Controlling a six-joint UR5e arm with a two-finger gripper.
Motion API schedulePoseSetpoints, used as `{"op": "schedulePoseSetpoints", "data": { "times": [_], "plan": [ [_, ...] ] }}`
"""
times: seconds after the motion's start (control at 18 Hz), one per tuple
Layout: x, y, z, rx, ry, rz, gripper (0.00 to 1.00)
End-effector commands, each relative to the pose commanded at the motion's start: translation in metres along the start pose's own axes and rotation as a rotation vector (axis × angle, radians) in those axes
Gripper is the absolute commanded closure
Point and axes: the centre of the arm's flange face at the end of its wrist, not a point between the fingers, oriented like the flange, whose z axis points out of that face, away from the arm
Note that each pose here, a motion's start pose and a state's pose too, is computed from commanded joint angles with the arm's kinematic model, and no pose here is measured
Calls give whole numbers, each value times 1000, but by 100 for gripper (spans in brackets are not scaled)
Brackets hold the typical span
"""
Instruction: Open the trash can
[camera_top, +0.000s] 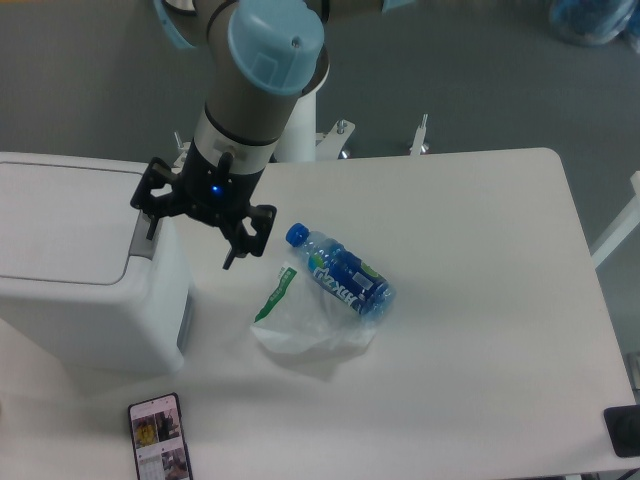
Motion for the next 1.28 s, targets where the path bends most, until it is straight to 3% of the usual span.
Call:
{"op": "schedulePoseSetpoints", "data": {
  "times": [1.0,1.28],
  "plan": [
    [-2,-1,5,-5,3,5,0],
    [0,-9,-9,60,-33,44,0]
  ]
}}
